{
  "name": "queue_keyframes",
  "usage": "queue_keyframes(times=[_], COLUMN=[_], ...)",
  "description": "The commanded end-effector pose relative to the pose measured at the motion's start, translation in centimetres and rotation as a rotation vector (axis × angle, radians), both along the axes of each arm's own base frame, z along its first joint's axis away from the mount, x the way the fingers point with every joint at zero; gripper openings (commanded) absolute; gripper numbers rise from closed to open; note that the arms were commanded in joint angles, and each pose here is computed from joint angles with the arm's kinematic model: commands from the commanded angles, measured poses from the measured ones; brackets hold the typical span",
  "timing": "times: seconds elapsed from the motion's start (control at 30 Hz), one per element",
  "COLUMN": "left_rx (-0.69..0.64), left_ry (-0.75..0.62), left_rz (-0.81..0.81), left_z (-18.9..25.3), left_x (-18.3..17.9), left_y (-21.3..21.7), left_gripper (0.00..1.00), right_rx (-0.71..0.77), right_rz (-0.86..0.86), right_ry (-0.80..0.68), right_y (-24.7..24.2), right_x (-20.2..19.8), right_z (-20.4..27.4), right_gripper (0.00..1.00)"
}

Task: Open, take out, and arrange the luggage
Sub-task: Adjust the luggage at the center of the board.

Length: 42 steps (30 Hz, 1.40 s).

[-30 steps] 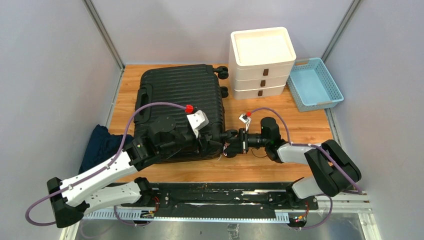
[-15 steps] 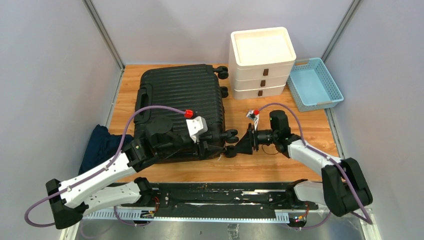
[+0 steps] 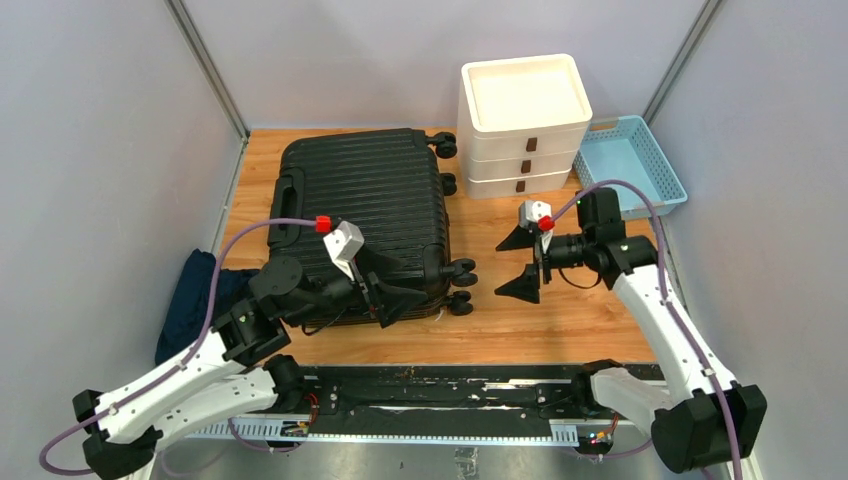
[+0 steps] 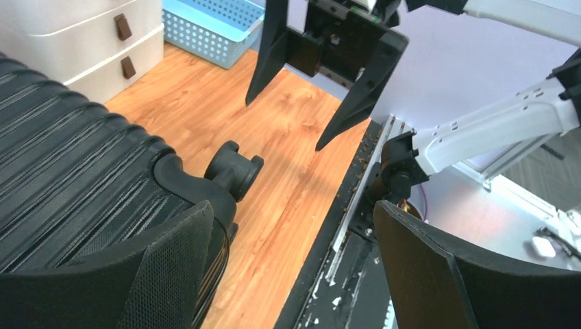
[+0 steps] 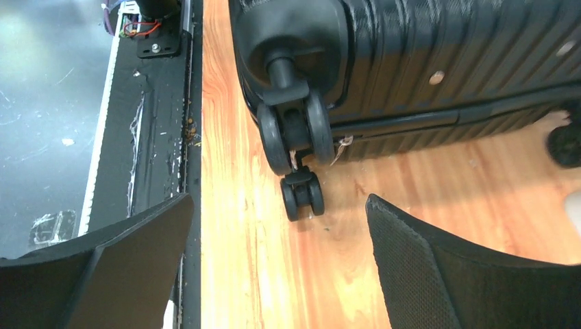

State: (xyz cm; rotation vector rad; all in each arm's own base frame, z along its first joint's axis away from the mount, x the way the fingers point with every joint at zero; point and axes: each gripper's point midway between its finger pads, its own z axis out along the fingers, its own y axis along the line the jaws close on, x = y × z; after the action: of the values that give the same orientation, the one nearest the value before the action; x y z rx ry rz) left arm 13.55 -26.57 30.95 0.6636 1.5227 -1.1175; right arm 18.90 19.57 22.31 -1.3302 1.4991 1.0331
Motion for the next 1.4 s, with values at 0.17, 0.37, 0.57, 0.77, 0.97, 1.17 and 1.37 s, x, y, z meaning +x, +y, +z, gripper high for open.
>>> queue_keyframes(times=[0.17,0.37,0.57,0.77,0.97,1.17,1.37], left_rx=[0.083,0.186,0.22,0.252,0.275,0.337,0.34], left_ry=[0.279,0.316,0.342,0.418,0.436,0.446,0.471], left_rz=[-0.034,-0.025,-0.057,-0.123,-0.103,-0.061,-0.06], left_z=[-1.8,-3.3,-3.9,-5.3,-5.6,-7.7,-7.8], left_x=[-2.3,-4.3,-5.6,-7.0,-7.4,-6.7,-6.7], left_y=[0.9,3.9,4.7,4.4,5.4,5.8,5.5], left_gripper=[0.84,0.8,0.68,0.54,0.5,0.45,0.4], right_rx=[-0.051,-0.129,-0.146,-0.147,-0.158,-0.16,-0.169], right_rz=[0.113,0.045,0.026,0.028,0.042,0.056,0.058], right_ry=[-0.026,-0.025,-0.018,-0.027,-0.064,-0.069,-0.096], right_y=[0.5,0.2,0.1,0.1,0.2,0.3,0.1], right_x=[-1.9,-0.6,-0.1,0.0,-0.2,-0.5,-0.7], right_z=[7.3,7.3,7.0,6.7,6.8,6.9,6.9], right_gripper=[1.0,1.0,1.0,0.99,0.99,0.99,1.0])
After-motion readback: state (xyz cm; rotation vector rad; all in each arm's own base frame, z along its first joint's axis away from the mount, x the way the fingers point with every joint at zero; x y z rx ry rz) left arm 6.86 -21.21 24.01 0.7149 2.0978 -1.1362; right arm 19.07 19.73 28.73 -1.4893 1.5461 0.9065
